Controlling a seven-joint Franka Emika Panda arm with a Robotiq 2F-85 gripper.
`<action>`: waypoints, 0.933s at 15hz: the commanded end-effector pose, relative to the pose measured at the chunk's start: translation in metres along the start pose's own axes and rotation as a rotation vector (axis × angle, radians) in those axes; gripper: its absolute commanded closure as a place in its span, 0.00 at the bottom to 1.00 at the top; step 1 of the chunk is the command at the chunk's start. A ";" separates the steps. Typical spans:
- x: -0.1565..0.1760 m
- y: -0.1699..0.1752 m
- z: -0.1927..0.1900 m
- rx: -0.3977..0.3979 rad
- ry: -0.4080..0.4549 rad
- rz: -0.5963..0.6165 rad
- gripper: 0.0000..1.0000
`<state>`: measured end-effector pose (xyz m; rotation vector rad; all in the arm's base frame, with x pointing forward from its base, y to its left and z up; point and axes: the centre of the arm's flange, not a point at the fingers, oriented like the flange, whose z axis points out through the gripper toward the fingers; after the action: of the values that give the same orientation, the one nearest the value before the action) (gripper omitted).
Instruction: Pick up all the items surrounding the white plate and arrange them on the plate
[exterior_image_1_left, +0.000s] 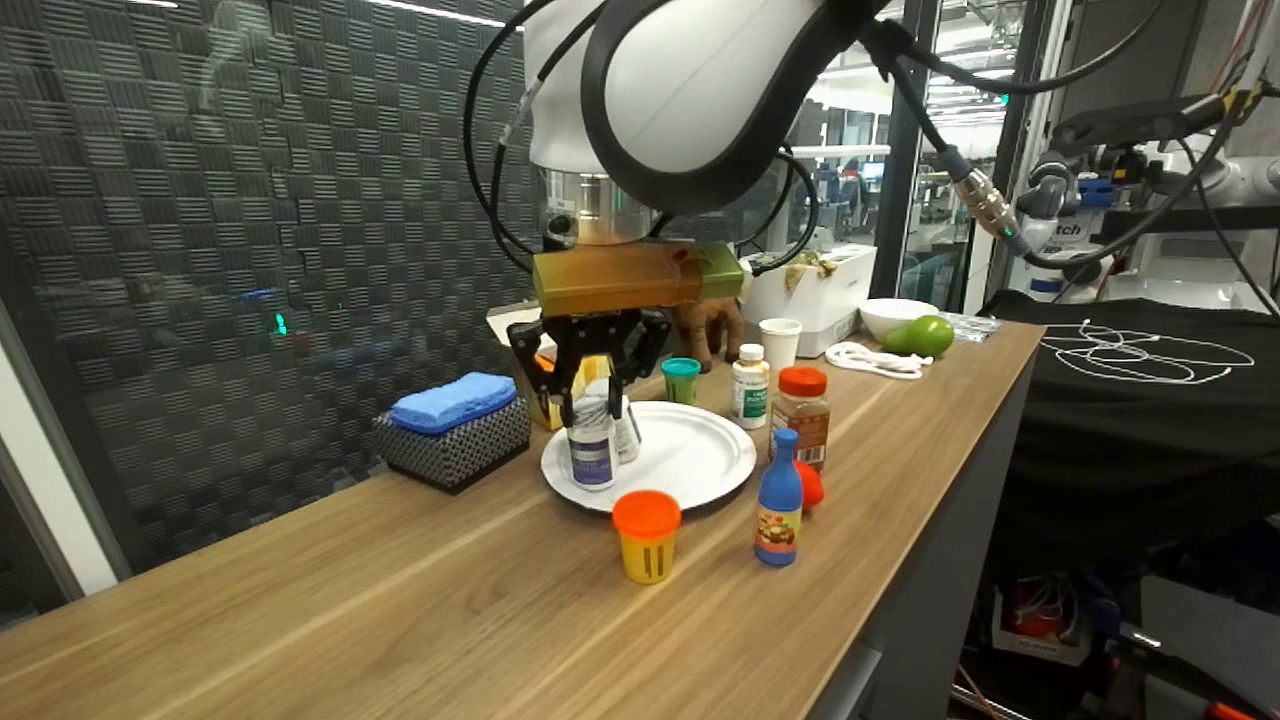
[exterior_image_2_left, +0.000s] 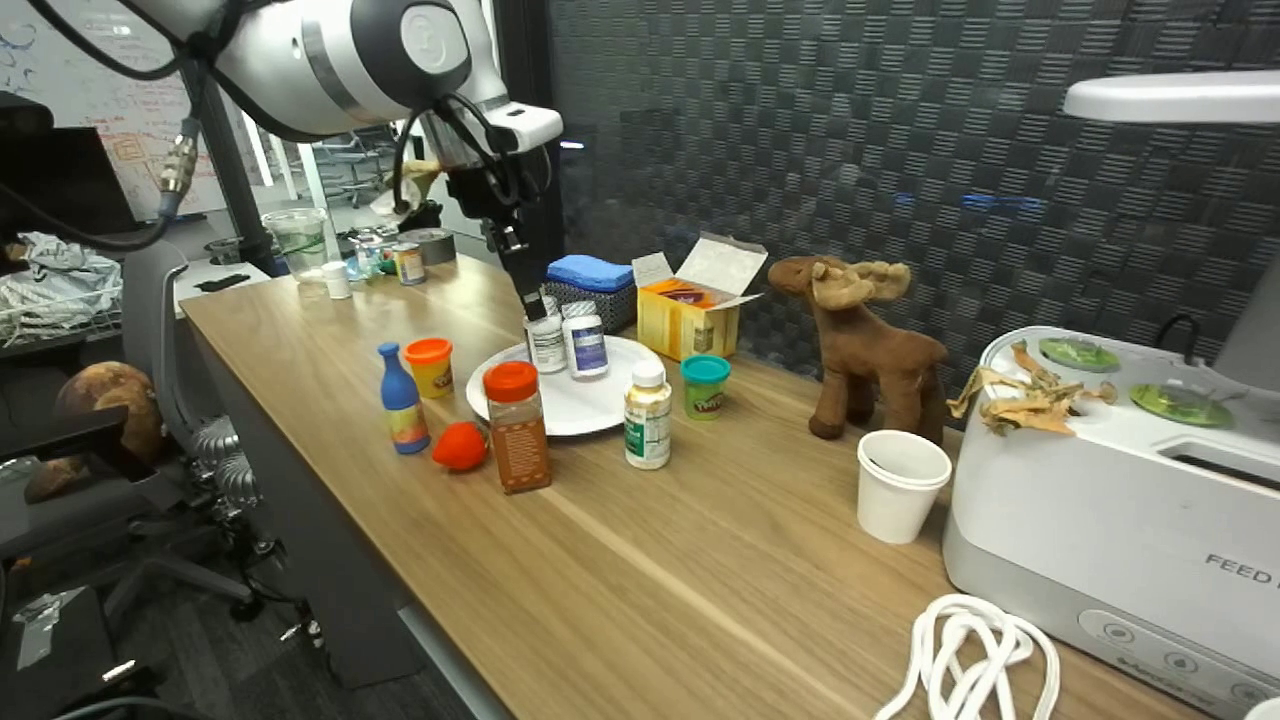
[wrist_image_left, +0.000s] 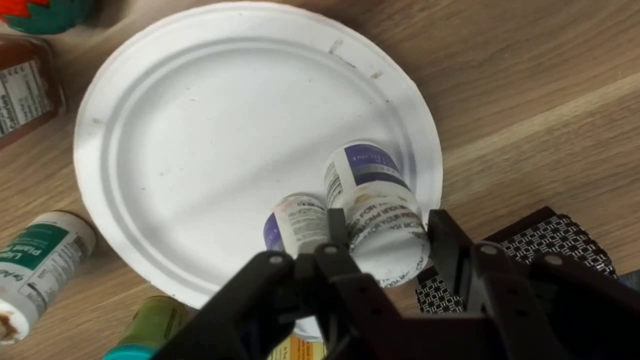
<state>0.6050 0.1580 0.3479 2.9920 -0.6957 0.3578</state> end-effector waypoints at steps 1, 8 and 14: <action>-0.002 0.005 0.001 0.035 0.008 0.012 0.81; -0.004 0.013 -0.002 0.051 0.010 0.038 0.23; -0.010 0.017 -0.056 0.017 0.072 -0.020 0.00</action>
<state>0.5994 0.1516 0.3559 3.0054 -0.7183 0.3980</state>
